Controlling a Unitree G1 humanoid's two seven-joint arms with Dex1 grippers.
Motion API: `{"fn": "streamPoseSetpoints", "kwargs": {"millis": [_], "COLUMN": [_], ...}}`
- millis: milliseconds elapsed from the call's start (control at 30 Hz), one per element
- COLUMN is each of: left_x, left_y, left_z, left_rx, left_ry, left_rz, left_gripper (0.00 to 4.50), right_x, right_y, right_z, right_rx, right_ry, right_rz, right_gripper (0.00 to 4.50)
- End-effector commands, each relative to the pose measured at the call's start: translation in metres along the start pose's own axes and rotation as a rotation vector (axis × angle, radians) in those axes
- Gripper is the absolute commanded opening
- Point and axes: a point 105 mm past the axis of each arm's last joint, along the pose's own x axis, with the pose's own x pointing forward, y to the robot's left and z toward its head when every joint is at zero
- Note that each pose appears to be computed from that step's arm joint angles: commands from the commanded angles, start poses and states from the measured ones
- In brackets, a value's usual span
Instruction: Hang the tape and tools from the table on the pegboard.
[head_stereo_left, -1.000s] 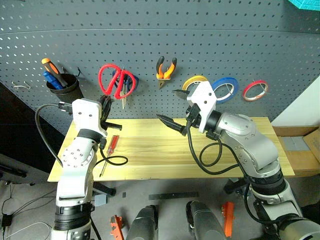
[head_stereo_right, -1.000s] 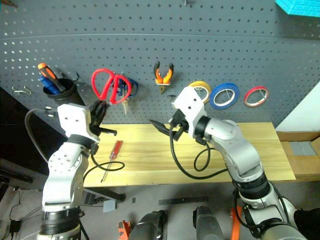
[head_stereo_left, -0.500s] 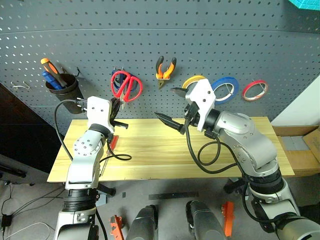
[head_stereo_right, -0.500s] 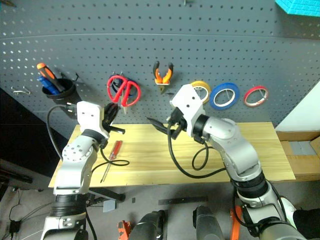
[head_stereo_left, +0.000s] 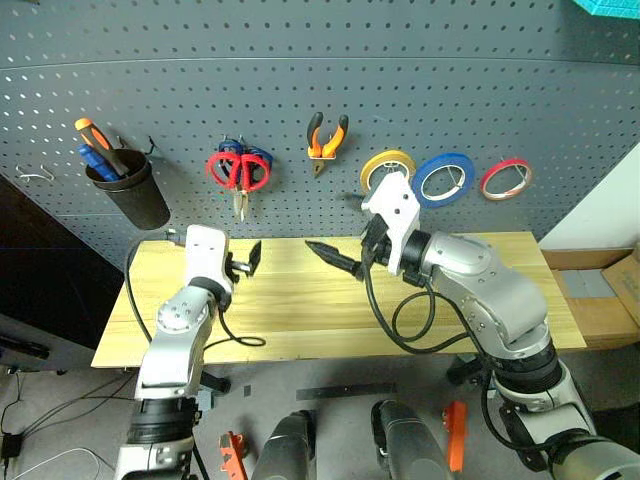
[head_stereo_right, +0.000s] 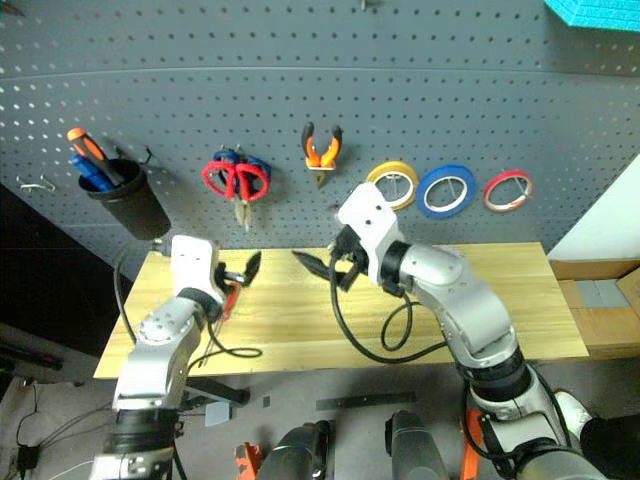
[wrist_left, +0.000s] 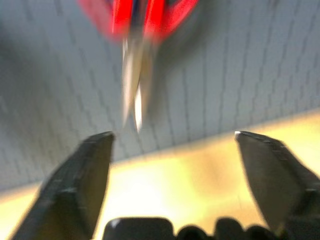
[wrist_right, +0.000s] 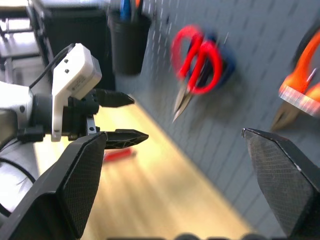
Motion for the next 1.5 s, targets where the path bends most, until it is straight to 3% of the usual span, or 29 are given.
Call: {"fn": "streamPoseSetpoints", "kwargs": {"millis": [33, 267, 400, 733, 833, 1133, 1333, 1500], "left_x": [-0.007, -0.002, 0.012, 0.036, 0.034, 0.026, 0.004, -0.015], "left_y": [0.024, 0.057, 0.07, 0.069, 0.069, 0.076, 0.091, 0.089], "left_z": [-0.024, -0.045, -0.05, -0.081, -0.087, -0.079, -0.055, -0.015], "left_rx": [-0.126, -0.268, -0.24, -0.152, -0.159, -0.229, -0.13, -0.079], "left_ry": [0.128, 0.316, 0.364, 0.523, 0.548, 0.513, 0.374, 0.161], "left_rz": [0.068, 0.097, 0.103, 0.064, 0.069, 0.076, 0.188, 0.256], "left_gripper": [4.42, 4.42, 4.42, 4.42, 3.87, 0.86, 0.85, 0.85], "right_x": [0.0, 0.005, 0.01, 0.02, 0.022, 0.022, 0.016, 0.016], "right_y": [0.014, 0.033, 0.036, 0.035, 0.031, 0.033, 0.05, 0.054], "right_z": [-0.012, -0.026, -0.025, -0.018, -0.013, 0.008, 0.042, 0.048], "right_rx": [0.073, 0.215, 0.233, 0.197, 0.192, 0.149, -0.049, -0.09], "right_ry": [0.086, 0.236, 0.26, 0.259, 0.25, 0.195, -0.032, -0.089], "right_rz": [0.01, 0.037, 0.037, 0.039, 0.034, 0.123, 0.251, 0.308], "right_gripper": [4.5, 4.5, 4.5, 4.5, 4.5, 4.5, 4.5, 4.5]}}
